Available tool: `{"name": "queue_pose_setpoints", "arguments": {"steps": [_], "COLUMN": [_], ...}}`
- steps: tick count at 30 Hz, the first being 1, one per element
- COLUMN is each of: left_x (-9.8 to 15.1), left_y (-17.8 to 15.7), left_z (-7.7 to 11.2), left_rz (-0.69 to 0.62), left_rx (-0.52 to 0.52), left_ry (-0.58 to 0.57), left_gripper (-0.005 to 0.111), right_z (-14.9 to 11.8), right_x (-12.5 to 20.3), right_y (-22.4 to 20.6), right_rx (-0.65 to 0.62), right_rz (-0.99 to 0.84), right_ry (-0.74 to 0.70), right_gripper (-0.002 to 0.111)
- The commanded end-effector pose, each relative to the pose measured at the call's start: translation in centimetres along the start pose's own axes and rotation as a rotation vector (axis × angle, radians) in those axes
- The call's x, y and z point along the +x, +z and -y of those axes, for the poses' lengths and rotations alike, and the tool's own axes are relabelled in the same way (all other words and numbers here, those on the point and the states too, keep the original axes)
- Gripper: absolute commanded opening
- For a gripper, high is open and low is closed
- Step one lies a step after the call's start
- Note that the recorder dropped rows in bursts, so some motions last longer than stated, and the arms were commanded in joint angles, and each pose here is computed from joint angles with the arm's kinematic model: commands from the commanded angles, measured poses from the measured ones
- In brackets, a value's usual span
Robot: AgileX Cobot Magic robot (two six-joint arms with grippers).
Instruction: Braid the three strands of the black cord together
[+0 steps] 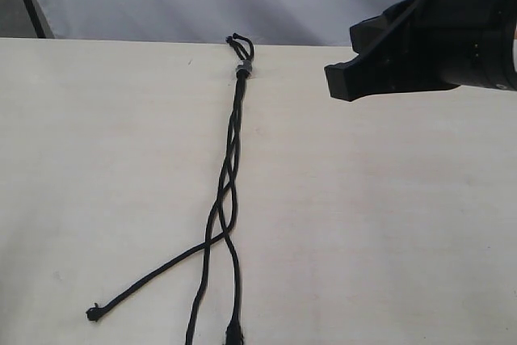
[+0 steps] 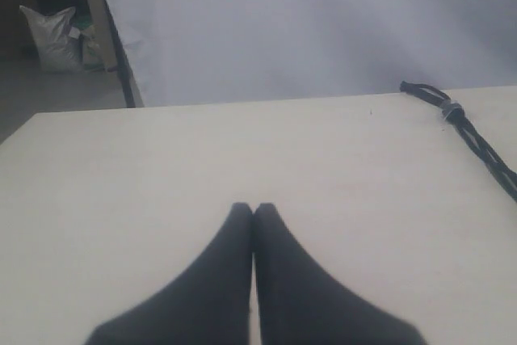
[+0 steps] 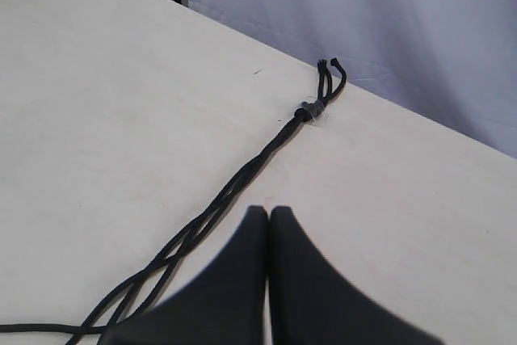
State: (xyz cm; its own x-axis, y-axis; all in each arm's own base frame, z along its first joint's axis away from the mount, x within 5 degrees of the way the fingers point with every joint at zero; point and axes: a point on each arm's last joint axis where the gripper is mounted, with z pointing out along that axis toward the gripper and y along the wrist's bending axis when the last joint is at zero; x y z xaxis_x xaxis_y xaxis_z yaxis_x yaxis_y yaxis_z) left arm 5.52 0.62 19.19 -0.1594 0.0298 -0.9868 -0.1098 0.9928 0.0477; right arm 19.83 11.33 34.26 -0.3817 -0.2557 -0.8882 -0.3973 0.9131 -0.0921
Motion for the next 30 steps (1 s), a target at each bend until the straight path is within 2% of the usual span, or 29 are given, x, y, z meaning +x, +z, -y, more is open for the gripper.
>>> {"name": "queue_pose_setpoints", "arguments": {"steps": [1,13,17,22,25,30], "left_x": [0.0,0.0,0.0,0.0,0.0,0.0], "left_y": [0.0,0.0,0.0,0.0,0.0,0.0], "left_z": [0.0,0.0,0.0,0.0,0.0,0.0], "left_rz": [0.003,0.003,0.003,0.003,0.003,0.003], "left_rx": [-0.002,-0.002,-0.002,-0.002,-0.002,-0.002], "left_ry": [-0.004,-0.004,-0.004,-0.004,-0.004,-0.004], "left_gripper": [0.0,0.0,0.0,0.0,0.0,0.0], "right_z": [0.1,0.1,0.1,0.5,0.8,0.6], "right_x": [-0.1,-0.1,-0.6,-0.3,0.7,5.1], "right_y": [-0.1,-0.1,-0.2,-1.0,-2.2,-3.7], "right_rx": [0.003,0.003,0.003,0.027,0.029,-0.036], "right_rz": [0.008,0.008,0.065,0.03,0.036,0.085], "right_ry": [0.002,0.002,-0.064,0.005,0.009,0.055], "right_gripper": [0.0,0.0,0.0,0.0,0.0,0.0]}}
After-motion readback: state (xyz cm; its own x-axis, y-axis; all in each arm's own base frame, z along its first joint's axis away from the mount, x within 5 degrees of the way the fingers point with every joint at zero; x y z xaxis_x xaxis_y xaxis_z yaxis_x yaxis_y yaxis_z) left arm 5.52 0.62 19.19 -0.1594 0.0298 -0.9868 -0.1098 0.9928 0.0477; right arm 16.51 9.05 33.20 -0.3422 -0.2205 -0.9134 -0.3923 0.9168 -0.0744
